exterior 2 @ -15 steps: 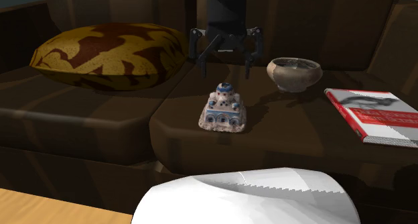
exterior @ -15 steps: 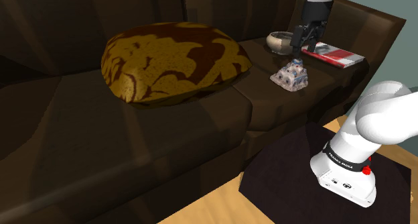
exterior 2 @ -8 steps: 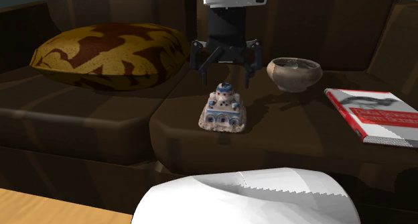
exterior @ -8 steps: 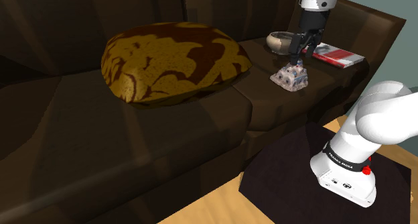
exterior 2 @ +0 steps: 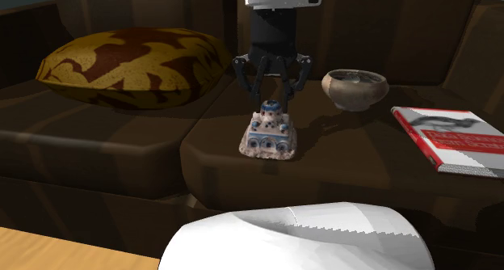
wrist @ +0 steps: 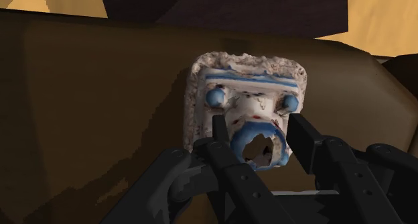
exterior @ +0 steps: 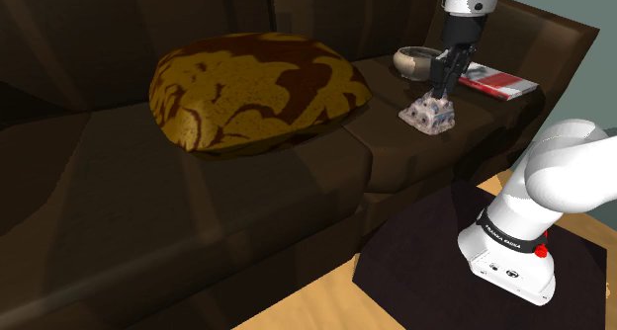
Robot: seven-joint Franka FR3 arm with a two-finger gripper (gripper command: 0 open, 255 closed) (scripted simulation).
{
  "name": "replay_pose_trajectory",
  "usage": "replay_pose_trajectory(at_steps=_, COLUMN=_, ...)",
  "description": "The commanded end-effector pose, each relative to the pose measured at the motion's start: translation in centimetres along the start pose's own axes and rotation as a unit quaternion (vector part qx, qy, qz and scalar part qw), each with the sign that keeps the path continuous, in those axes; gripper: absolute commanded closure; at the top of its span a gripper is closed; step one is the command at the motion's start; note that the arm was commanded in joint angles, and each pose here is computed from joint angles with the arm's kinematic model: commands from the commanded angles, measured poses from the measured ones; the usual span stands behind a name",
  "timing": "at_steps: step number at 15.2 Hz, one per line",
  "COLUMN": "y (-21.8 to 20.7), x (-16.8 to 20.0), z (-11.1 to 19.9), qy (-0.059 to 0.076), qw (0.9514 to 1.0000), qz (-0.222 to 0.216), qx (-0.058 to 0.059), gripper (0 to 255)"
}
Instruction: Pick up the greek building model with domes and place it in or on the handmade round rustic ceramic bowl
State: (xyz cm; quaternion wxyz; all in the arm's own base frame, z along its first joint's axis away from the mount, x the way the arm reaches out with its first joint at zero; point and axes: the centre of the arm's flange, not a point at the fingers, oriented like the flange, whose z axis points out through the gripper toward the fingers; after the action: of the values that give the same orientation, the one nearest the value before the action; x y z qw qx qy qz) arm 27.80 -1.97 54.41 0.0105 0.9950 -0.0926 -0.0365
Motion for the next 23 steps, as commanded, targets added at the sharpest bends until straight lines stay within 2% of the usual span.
replay_pose_trajectory(at_steps=1, y=0.0, x=0.0, z=0.0, qy=-0.001, qw=1.0000, qz=0.000, qx=0.000, gripper=255)
replay_pose_trajectory(at_steps=6, y=0.0, x=0.0, z=0.1, qy=-0.001, qw=1.0000, qz=0.000, qx=0.000, gripper=255)
replay_pose_trajectory(at_steps=23, y=0.3, x=-0.6, z=-8.9, qy=-0.001, qw=1.0000, qz=0.000, qx=0.000, gripper=255)
